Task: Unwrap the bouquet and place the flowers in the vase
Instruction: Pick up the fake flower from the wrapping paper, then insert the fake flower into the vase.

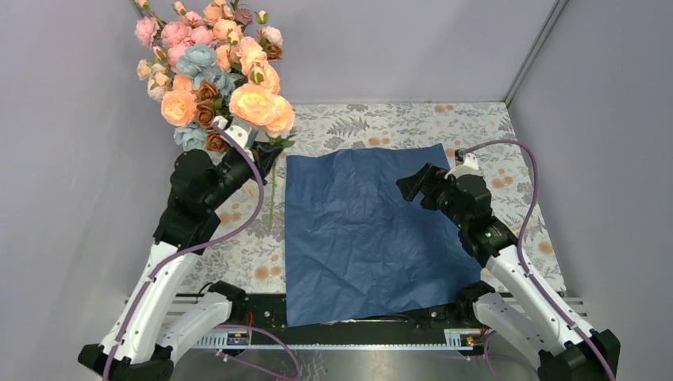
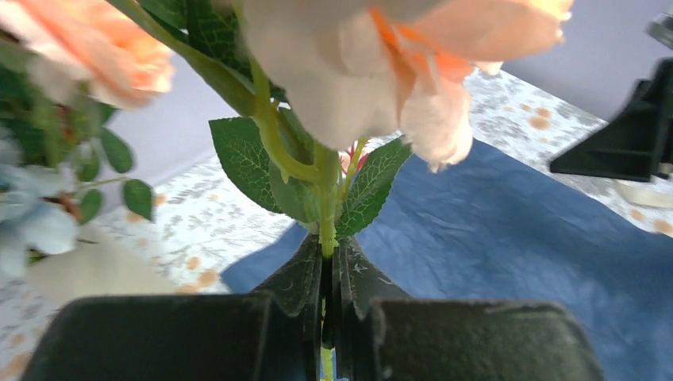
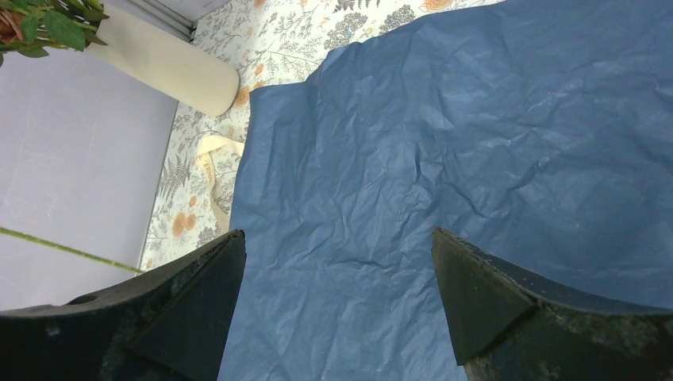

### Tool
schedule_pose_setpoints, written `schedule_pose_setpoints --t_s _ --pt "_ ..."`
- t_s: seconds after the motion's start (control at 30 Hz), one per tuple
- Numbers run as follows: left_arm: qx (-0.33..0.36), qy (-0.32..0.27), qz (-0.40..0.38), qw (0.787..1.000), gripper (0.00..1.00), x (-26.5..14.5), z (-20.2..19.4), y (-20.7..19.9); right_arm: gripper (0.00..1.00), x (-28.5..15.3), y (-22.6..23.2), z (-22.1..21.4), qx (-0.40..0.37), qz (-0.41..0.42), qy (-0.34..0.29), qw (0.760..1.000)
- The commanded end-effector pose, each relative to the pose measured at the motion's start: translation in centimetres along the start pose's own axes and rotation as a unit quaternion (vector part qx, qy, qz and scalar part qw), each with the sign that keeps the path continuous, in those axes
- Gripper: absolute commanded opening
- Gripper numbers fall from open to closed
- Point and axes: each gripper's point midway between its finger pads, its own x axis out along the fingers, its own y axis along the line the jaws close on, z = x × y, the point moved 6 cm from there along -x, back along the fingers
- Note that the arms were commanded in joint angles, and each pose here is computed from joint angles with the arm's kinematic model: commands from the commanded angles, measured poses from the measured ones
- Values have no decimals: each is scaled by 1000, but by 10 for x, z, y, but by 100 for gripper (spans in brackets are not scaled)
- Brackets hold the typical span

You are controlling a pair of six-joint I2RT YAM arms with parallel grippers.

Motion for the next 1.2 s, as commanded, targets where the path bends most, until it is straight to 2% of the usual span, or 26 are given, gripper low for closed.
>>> schedule_pose_setpoints --t_s 0.0,0.1,0.27,0.5,0.67,0.9,1.17 --pt "62 -97 78 990 0 -8 47 26 93 -2 1 3 23 14 -2 1000" --pt "77 -124 109 983 0 -10 55 36 93 -3 -1 4 26 13 -3 1000" --pt "108 -185 112 970 0 -13 68 38 93 -6 -4 5 30 14 -8 999" --pt "148 -201 157 956 0 -4 80 66 93 -11 -7 6 34 18 -16 999" --pt "178 -256 196 930 0 5 91 84 93 -17 -8 8 33 14 -23 999" --pt "204 -298 264 894 0 15 99 111 93 -31 -10 15 17 4 -40 999" --pt "224 -325 287 873 0 25 101 124 93 -35 -11 19 13 -5 -46 999"
